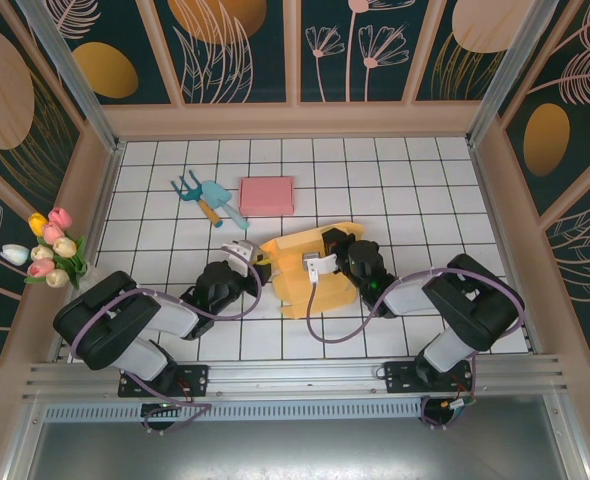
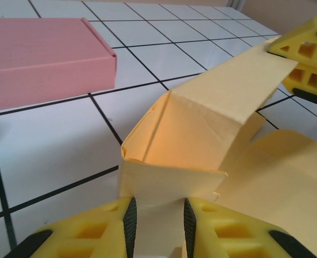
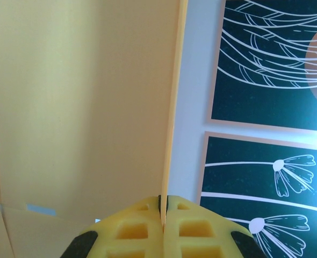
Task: Fold the paper box
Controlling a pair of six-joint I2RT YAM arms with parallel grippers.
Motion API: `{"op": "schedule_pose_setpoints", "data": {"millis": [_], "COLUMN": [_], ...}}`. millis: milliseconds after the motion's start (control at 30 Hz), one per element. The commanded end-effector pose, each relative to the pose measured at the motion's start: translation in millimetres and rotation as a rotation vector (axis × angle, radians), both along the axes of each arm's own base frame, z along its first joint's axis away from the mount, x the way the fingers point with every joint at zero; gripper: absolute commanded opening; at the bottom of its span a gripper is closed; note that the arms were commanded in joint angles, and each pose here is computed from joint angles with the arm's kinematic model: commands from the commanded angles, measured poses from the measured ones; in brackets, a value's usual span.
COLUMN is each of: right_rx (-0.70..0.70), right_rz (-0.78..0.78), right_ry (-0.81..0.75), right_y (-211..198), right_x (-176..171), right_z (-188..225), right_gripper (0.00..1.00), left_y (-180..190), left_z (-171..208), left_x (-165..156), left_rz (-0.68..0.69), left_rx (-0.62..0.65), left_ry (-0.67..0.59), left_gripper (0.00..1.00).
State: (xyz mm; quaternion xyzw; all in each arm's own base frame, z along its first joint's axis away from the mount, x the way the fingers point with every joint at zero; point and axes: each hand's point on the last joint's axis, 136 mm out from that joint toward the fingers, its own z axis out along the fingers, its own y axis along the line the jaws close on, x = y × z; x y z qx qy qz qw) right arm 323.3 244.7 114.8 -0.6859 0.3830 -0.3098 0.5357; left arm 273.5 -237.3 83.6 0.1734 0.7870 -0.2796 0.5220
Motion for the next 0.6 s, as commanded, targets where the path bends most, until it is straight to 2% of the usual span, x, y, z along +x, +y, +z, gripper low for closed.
{"op": "schedule_pose_setpoints", "data": {"millis": [0, 100, 233, 433, 567], "right_rx": [-0.071, -0.071, -0.068, -0.071, -0.072], "right_rz": [0.014, 0.008, 0.014, 0.016, 0.014], "right_ry": [0.097, 0.094, 0.097, 0.102, 0.107], "right_y": [-3.1, -3.5, -3.1, -2.9, -2.8], "right_x": [-6.1, -5.3, -6.9, -7.2, -6.5], "right_z": [-34.8, -36.4, -38.0, -40.6, -42.7], "right_gripper": [0.00, 0.00, 0.00, 0.00, 0.00], "left_y": [-15.0, -23.1, -27.7, -33.6, -39.0], "left_z": [16.9, 14.6, 6.1, 0.5, 4.2], "left_x": [-8.1, -13.3, -8.3, 7.7, 7.6], "left_rz": [-0.089, -0.141, -0.138, -0.086, -0.100], "left_rx": [-0.086, -0.092, -0.083, -0.107, -0.142], "left_ry": [-0.024, -0.006, 0.022, 0.057, 0.057], "left_gripper": [0.33, 0.31, 0.25, 0.31, 0.31]}}
